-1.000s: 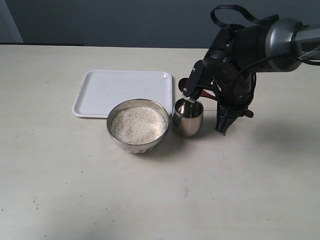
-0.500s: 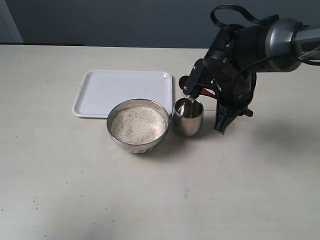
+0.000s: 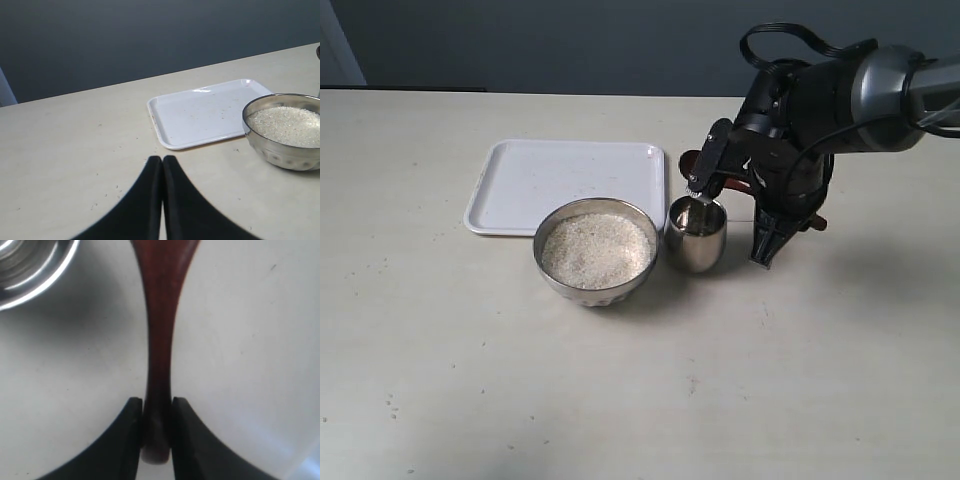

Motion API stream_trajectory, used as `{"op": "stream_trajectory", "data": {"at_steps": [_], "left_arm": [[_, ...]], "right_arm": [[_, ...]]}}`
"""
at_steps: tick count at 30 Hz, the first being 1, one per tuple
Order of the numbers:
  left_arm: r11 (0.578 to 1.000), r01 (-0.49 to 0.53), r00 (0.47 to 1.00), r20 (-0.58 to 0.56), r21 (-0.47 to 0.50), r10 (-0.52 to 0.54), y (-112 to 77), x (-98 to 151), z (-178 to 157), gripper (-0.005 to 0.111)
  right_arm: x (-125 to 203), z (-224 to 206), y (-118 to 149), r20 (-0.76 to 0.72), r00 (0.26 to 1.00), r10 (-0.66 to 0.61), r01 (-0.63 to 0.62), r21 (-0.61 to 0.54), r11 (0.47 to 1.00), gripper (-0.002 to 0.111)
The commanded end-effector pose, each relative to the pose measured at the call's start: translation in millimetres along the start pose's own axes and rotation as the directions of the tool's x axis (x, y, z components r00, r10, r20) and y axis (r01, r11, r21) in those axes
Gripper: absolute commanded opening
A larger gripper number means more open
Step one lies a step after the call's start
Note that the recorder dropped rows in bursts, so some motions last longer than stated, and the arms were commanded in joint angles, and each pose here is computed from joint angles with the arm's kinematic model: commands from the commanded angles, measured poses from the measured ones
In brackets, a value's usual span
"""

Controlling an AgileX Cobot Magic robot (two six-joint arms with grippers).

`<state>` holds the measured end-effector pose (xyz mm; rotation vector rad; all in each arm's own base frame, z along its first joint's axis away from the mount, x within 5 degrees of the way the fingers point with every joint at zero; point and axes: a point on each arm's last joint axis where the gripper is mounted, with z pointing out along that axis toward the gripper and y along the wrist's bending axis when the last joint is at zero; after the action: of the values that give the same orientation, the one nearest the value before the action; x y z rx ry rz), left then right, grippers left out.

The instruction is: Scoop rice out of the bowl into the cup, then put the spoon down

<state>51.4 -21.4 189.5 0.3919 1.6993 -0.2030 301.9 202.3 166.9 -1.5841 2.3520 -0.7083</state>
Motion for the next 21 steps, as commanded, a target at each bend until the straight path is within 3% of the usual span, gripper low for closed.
{"op": "stream_trajectory", "data": {"at_steps": [1,21], "left_arm": [[1.0,0.002,1.0,0.021,-0.002,-0.002,0.3,-2.3,-0.6,0.001],[1.0,0.002,1.0,0.021,-0.002,-0.002,0.3,-2.3,-0.6,0.001]], "right_arm": [[0.4,0.0,-1.6,0.008,1.0,0.002,-0.002,0.013,1.0,-0.001],[5.1,5.1,1.0,-0.009,1.0,-0.008,0.008,0.041,0.999,-0.001]]}}
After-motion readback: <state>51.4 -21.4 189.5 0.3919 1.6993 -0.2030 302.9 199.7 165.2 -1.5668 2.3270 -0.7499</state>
